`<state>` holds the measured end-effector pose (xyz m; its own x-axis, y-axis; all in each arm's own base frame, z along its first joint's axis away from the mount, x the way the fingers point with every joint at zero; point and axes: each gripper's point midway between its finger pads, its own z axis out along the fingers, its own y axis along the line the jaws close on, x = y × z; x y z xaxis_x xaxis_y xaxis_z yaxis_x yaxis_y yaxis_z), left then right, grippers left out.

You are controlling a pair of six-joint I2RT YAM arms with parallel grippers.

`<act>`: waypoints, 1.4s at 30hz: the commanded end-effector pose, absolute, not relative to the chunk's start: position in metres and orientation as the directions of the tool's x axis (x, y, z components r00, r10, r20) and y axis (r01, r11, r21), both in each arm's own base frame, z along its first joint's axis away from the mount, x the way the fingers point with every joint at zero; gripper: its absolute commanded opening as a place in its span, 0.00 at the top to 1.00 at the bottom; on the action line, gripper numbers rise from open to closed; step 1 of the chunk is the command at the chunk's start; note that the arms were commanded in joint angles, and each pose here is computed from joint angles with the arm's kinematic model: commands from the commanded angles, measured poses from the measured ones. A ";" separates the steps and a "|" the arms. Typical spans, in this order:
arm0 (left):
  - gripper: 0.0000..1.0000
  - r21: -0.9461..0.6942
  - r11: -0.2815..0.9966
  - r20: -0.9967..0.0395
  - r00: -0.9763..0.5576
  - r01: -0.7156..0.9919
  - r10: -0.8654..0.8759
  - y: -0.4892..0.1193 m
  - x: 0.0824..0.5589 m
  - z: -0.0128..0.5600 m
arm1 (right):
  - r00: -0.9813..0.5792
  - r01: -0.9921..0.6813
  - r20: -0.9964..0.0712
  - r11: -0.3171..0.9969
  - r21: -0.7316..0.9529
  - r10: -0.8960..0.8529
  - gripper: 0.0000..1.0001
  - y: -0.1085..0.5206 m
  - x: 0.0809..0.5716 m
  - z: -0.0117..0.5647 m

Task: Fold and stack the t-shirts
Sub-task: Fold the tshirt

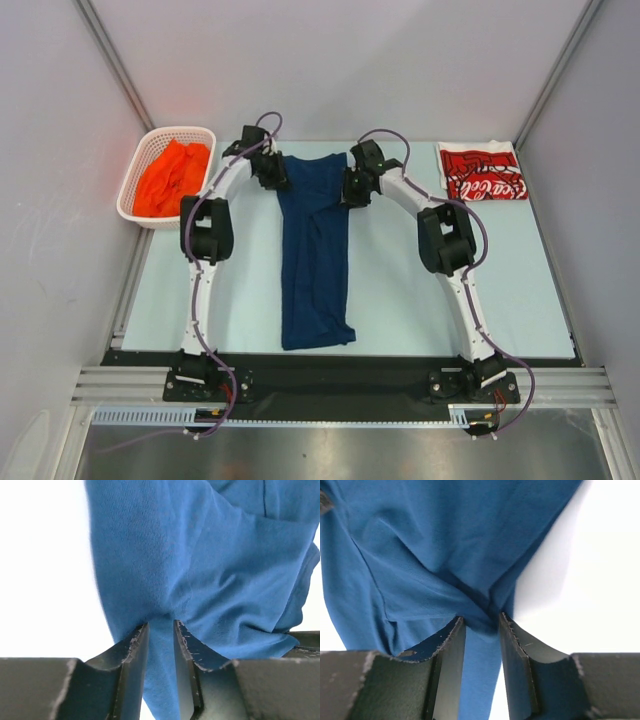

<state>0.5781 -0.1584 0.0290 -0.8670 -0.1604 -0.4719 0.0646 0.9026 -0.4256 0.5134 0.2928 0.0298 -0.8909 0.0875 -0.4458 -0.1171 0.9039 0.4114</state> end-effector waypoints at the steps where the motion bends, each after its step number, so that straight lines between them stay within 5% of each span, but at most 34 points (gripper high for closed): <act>1: 0.65 -0.381 0.923 -0.510 -0.846 0.059 -0.157 -0.128 0.593 0.036 | -0.908 -0.118 -0.419 0.954 0.275 0.009 0.61 0.254 0.511 -0.004; 12: 0.38 -0.431 0.895 -0.600 -0.778 0.118 -0.186 -0.136 0.589 0.107 | -0.880 -0.193 -0.474 0.935 0.299 -0.030 0.47 0.261 0.516 0.055; 20: 0.26 -0.345 0.930 -0.664 -0.734 0.130 -0.144 -0.131 0.552 0.175 | -0.905 -0.192 -0.418 0.949 0.251 -0.072 0.35 0.254 0.462 0.107; 29: 0.35 -0.446 0.886 -0.535 -0.832 0.130 -0.147 -0.153 0.400 0.144 | -0.947 -0.221 -0.306 0.894 0.390 -0.101 0.35 0.263 0.319 0.143; 34: 0.31 -0.504 0.852 -0.445 -0.888 0.143 -0.114 -0.161 0.299 0.125 | -0.972 -0.219 -0.184 0.835 0.506 -0.143 0.36 0.275 0.225 0.120; 42: 0.25 -0.618 0.784 -0.276 -0.950 0.059 -0.146 -0.177 0.190 0.087 | -0.976 -0.215 -0.153 0.771 0.600 -0.154 0.41 0.289 0.169 0.090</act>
